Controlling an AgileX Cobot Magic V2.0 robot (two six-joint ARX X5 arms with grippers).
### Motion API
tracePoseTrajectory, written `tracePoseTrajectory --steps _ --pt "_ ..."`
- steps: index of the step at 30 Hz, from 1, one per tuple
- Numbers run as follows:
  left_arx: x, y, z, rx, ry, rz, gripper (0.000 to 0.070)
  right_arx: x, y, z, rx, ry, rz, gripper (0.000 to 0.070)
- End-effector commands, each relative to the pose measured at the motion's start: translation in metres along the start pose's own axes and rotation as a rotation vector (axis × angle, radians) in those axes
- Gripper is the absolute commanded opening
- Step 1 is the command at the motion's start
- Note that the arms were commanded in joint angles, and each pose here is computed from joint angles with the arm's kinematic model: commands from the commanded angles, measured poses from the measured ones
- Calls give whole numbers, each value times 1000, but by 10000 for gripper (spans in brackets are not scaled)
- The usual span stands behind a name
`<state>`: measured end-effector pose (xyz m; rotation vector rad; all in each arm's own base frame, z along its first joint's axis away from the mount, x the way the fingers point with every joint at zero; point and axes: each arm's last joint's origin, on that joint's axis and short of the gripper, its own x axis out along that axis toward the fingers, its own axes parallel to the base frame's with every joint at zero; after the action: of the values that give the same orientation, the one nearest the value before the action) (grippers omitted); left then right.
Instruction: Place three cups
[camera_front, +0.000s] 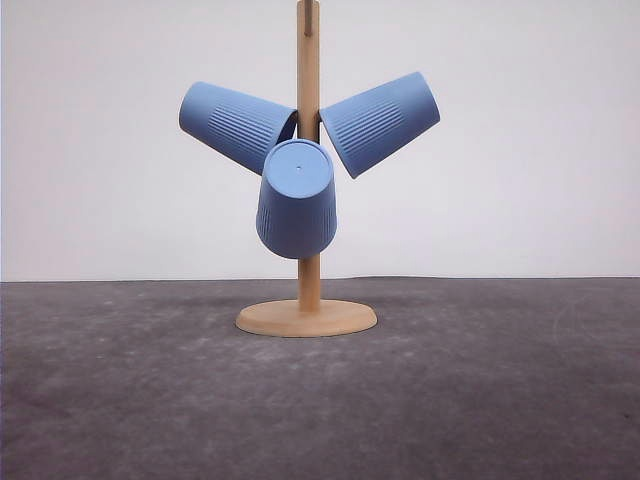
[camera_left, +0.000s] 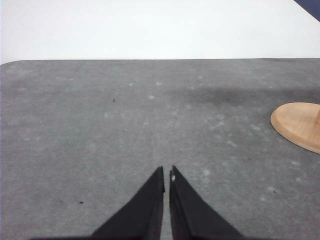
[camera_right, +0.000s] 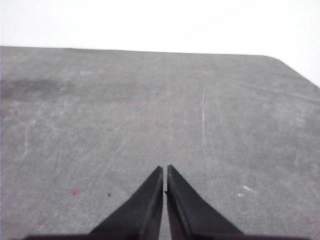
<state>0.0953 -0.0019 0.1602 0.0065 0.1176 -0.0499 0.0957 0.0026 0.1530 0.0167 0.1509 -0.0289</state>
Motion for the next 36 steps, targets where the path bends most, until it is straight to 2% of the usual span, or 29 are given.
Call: tracePoseTrajectory --steps 1,36 --pt "2 0 -5 5 6 2 0 0 0 -2 24 8 -2 7" --pt "2 0 -5 5 7 2 0 0 0 -1 34 -3 -2 7"
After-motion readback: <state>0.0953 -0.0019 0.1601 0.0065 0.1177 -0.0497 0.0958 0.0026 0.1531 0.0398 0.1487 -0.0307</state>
